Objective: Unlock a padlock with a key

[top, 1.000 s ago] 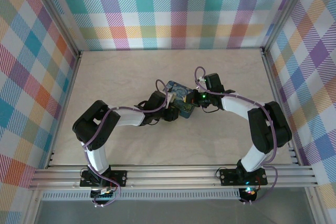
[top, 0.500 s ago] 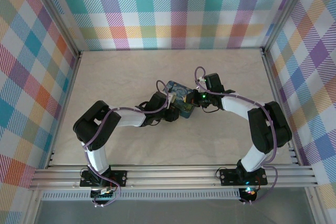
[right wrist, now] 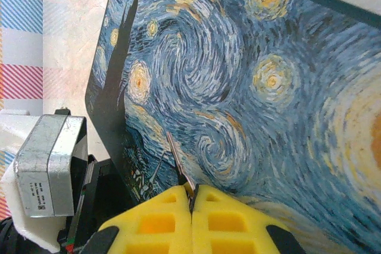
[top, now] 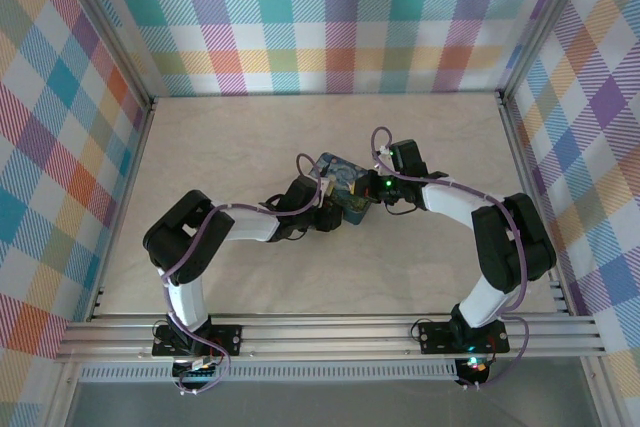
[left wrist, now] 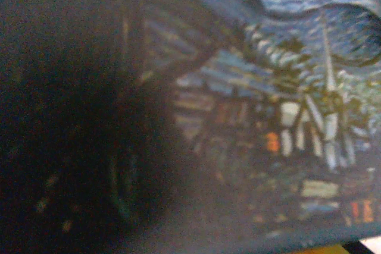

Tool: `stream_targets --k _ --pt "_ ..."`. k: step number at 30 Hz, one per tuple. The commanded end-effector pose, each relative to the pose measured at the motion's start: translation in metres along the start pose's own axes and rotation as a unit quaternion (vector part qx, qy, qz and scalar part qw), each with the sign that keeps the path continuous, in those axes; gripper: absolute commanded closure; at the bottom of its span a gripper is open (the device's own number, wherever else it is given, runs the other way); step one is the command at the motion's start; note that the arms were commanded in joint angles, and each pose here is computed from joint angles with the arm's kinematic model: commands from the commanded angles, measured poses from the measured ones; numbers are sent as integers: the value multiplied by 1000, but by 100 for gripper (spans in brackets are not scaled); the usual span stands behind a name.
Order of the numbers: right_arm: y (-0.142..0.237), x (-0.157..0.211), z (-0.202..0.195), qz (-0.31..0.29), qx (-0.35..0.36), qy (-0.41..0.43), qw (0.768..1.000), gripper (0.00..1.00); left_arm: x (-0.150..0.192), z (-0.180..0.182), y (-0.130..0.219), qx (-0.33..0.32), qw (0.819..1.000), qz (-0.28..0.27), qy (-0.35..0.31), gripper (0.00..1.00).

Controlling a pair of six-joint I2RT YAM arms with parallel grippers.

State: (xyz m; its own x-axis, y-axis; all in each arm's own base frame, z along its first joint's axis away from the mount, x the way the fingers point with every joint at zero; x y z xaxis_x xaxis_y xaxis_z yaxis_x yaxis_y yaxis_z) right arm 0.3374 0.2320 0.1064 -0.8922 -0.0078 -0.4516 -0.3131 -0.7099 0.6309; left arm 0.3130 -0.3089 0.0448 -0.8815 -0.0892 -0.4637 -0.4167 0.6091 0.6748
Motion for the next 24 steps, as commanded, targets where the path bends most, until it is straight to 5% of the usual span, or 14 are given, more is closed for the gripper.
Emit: stream_targets --k 1,13,24 --pt "-10 30 -25 43 35 -38 998 100 -3 -9 -6 11 1000 -14 4 65" --pt "-4 23 -18 28 31 -24 999 100 -8 -14 2 14 999 -24 19 72" --pt "43 -20 16 -73 41 88 993 100 -12 -41 30 48 995 8 82 76"
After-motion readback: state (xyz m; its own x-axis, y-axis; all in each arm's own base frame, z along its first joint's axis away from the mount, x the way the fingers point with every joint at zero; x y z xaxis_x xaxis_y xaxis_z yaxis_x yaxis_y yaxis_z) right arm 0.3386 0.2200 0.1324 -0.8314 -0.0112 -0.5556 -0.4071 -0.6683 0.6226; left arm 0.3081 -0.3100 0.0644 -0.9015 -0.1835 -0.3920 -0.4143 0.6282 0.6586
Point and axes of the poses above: each hand's point on the last joint's axis, 136 mm out from that joint toward the fingers, its own y axis back along the fingers, its own z axis along the line the jaws close on, x = y × z, the point moved 2 cm from there along y, back along the fingers, and after that the axes turned 12 degrees about y, right-handed, at the moved point
